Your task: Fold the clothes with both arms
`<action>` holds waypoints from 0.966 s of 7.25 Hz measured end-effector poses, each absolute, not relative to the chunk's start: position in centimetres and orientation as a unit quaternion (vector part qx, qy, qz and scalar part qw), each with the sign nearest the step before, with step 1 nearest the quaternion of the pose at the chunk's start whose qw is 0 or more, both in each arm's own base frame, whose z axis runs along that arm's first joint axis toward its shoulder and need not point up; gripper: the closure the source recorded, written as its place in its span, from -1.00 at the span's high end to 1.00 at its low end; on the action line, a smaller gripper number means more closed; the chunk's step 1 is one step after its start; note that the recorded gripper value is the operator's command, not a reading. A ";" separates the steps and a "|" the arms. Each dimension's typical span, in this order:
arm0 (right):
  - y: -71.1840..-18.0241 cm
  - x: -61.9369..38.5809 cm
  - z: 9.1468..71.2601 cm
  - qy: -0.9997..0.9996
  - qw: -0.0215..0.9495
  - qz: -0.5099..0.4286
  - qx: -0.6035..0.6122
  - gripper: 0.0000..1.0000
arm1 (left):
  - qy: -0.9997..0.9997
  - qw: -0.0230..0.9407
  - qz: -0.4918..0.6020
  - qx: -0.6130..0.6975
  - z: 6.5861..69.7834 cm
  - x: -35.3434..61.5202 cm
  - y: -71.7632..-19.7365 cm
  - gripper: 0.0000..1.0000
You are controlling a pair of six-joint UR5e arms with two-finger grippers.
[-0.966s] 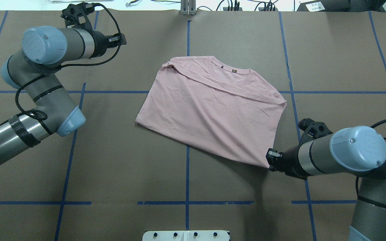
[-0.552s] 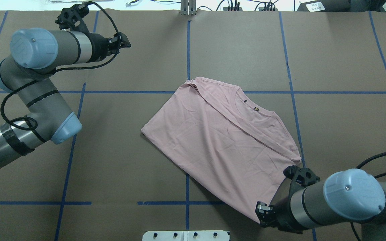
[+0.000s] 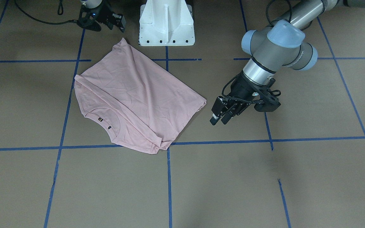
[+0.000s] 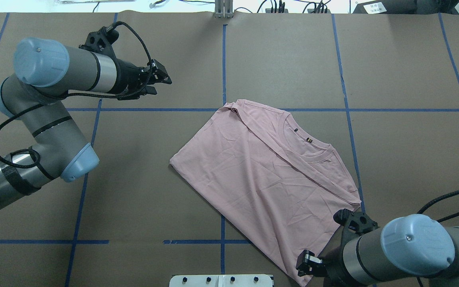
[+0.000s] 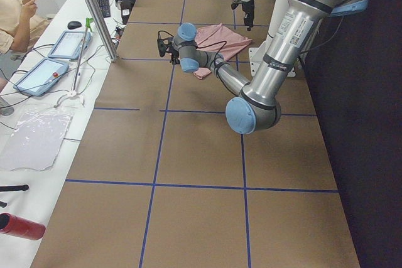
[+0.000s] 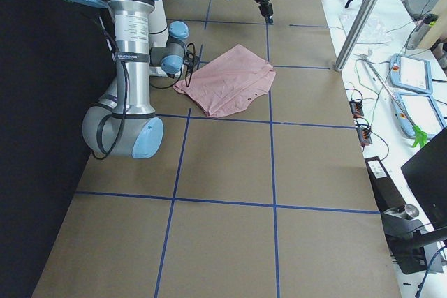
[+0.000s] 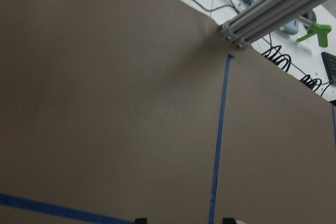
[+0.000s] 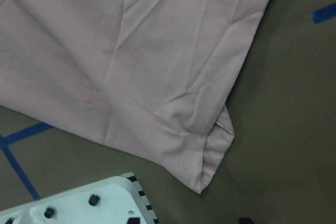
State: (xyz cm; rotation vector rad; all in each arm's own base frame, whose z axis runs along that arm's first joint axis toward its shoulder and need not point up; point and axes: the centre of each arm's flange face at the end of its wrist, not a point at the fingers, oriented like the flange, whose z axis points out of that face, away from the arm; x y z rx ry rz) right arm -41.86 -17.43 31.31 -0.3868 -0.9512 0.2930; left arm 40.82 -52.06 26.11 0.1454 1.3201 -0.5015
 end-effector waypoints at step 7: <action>-22.4 -41.1 29.1 -0.513 0.829 0.196 -0.104 1.00 | 0.484 0.847 -0.222 0.007 27.1 51.5 -38.2 0.23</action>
